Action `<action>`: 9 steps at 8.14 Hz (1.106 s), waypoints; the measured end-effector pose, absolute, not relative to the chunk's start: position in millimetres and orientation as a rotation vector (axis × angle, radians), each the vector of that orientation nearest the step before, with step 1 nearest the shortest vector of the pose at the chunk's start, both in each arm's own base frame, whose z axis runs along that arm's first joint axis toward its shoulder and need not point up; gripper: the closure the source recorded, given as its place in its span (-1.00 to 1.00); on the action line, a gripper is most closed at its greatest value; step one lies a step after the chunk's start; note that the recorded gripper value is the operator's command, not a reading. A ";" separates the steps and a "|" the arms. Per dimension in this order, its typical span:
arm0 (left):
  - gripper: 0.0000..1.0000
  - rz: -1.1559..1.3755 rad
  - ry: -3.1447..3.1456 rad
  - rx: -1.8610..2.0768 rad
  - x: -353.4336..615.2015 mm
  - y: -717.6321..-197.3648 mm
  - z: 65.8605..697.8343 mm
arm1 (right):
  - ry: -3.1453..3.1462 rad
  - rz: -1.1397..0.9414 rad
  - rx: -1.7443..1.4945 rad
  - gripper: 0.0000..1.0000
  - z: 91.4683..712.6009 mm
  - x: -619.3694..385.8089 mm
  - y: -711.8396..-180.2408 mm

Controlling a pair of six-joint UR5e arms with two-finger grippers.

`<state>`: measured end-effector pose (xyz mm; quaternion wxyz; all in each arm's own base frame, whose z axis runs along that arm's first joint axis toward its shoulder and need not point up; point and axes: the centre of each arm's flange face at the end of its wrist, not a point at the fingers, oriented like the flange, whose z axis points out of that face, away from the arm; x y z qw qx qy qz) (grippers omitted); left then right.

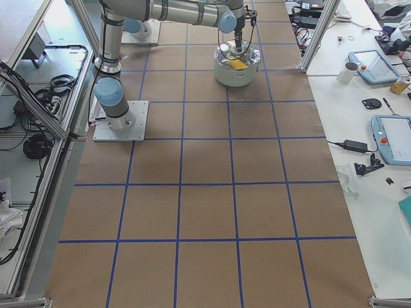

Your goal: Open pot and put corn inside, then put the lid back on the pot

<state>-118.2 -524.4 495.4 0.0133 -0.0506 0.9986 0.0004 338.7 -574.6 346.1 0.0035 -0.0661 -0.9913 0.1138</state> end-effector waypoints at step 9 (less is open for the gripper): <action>-1.00 0.006 3.109 -0.164 -118.9 -523.7 495.2 | -3.103 0.375 -0.095 -1.00 351.0 336.4 -577.6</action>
